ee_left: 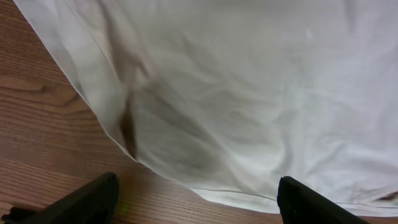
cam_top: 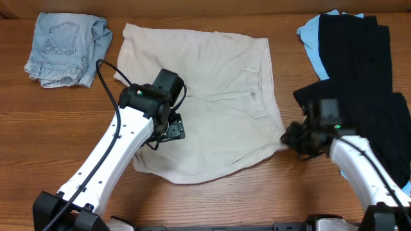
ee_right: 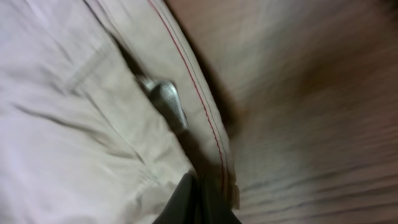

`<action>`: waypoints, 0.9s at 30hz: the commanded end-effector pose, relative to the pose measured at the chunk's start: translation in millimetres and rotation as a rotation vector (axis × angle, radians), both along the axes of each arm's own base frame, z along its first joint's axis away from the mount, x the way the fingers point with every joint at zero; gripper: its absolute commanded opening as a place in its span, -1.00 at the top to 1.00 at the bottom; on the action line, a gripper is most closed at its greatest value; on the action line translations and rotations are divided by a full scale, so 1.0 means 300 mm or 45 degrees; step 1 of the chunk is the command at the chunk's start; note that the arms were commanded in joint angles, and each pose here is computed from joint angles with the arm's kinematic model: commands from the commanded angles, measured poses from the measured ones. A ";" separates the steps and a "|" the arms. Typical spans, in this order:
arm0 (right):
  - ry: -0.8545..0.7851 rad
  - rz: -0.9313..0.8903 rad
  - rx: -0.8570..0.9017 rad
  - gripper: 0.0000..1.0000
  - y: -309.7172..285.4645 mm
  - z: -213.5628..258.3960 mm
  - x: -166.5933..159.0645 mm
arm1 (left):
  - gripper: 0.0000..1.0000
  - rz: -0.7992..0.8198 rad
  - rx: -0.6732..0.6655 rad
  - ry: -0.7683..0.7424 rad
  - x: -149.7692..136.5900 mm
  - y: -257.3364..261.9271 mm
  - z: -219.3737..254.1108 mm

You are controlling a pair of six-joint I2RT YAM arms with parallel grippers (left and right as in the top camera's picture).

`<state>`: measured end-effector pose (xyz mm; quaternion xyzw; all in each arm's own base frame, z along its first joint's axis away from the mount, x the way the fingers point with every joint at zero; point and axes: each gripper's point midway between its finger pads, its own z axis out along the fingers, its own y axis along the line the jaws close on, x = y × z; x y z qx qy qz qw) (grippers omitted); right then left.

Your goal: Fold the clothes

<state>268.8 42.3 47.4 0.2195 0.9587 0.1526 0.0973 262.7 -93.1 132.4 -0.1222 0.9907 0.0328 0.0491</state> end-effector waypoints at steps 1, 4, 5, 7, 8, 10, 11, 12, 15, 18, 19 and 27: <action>-0.198 -0.094 -0.052 0.92 -0.129 0.167 0.151 | -0.68 0.004 0.013 -0.020 0.004 0.008 0.004; -0.267 -0.129 -0.050 0.92 -0.182 0.227 0.194 | -0.67 0.002 0.015 -0.017 0.003 0.009 -0.003; -0.282 -0.138 -0.043 0.86 -0.193 0.241 0.202 | -0.68 0.002 0.018 -0.010 -0.001 0.010 -0.007; -0.296 -0.144 -0.036 0.57 -0.198 0.248 0.209 | -0.67 0.000 0.013 0.012 -0.015 0.009 -0.022; -0.297 -0.144 -0.036 0.42 -0.198 0.248 0.210 | -0.66 -0.023 -0.006 0.028 -0.023 0.001 -0.036; -0.296 -0.142 -0.035 0.23 -0.196 0.248 0.209 | -0.61 -0.098 -0.073 0.060 -0.037 -0.032 -0.066; -0.296 -0.141 -0.034 0.20 -0.195 0.248 0.209 | -0.57 -0.140 -0.115 0.076 -0.046 -0.052 -0.082; -0.296 -0.141 -0.035 0.18 -0.195 0.248 0.209 | -0.54 -0.196 -0.167 0.093 -0.057 -0.079 -0.099; -0.297 -0.137 -0.036 0.14 -0.195 0.248 0.209 | -0.46 -0.287 -0.215 0.147 -0.104 -0.113 -0.144; -0.292 -0.137 -0.035 0.13 -0.195 0.246 0.207 | -0.40 -0.289 -0.189 0.213 -0.160 -0.108 -0.184; -0.292 -0.137 -0.035 0.13 -0.195 0.246 0.207 | -0.37 -0.261 -0.180 0.238 -0.180 -0.103 -0.197; -0.289 -0.126 -0.039 0.12 -0.194 0.245 0.203 | -0.33 -0.058 -0.077 0.361 -0.285 -0.033 -0.272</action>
